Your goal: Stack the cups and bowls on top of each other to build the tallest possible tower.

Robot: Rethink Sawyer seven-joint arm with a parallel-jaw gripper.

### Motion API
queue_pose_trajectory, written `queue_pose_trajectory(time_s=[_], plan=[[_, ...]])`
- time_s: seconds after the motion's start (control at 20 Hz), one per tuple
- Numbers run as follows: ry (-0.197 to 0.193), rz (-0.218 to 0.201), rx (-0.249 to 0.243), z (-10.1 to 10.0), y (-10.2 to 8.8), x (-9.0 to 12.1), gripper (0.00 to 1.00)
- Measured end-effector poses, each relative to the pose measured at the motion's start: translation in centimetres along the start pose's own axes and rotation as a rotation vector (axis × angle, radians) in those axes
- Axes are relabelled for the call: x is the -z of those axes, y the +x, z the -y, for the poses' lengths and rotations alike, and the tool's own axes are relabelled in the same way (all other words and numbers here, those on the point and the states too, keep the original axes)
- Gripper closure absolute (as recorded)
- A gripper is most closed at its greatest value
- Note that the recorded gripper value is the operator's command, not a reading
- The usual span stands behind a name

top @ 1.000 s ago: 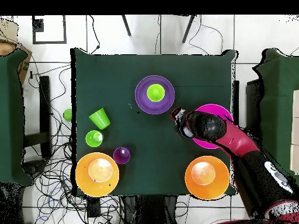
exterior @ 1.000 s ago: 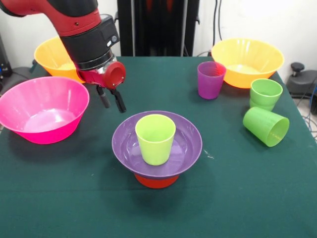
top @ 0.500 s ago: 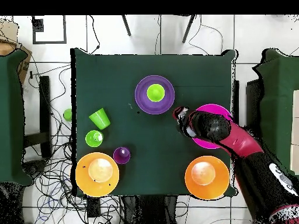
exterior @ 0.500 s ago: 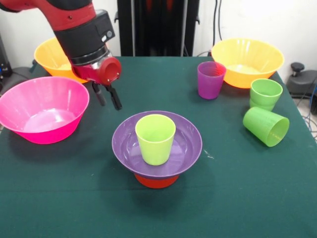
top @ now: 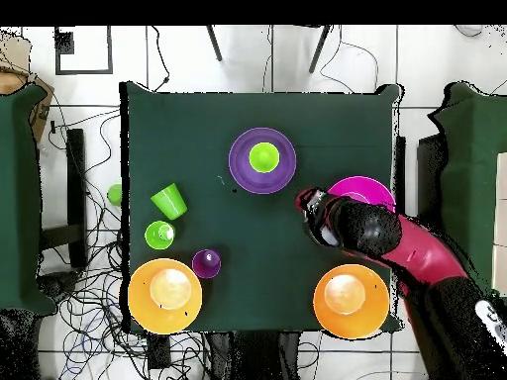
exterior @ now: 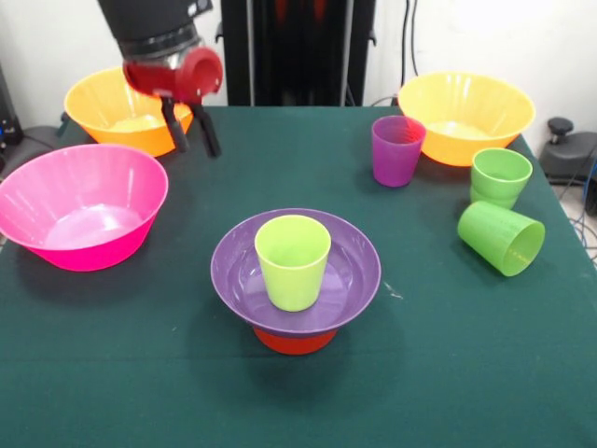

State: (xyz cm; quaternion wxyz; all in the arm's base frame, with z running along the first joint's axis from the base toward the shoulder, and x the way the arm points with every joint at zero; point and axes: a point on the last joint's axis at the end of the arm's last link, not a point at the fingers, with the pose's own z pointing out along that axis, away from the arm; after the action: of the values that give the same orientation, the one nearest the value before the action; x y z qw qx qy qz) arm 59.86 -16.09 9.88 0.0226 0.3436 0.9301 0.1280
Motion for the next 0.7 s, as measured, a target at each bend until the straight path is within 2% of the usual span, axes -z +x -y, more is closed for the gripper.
queue_pose_trajectory(time_s=[0.15,0.35,0.5,0.7], plan=[[0.017,0.003,0.012,0.1,1.0,1.8,0.0],[0.028,0.006,0.02,0.2,1.8,2.6,0.0],[0.026,-0.006,0.018,0.2,2.1,2.2,0.0],[0.022,-0.048,0.015,0.8,3.0,0.2,0.0]])
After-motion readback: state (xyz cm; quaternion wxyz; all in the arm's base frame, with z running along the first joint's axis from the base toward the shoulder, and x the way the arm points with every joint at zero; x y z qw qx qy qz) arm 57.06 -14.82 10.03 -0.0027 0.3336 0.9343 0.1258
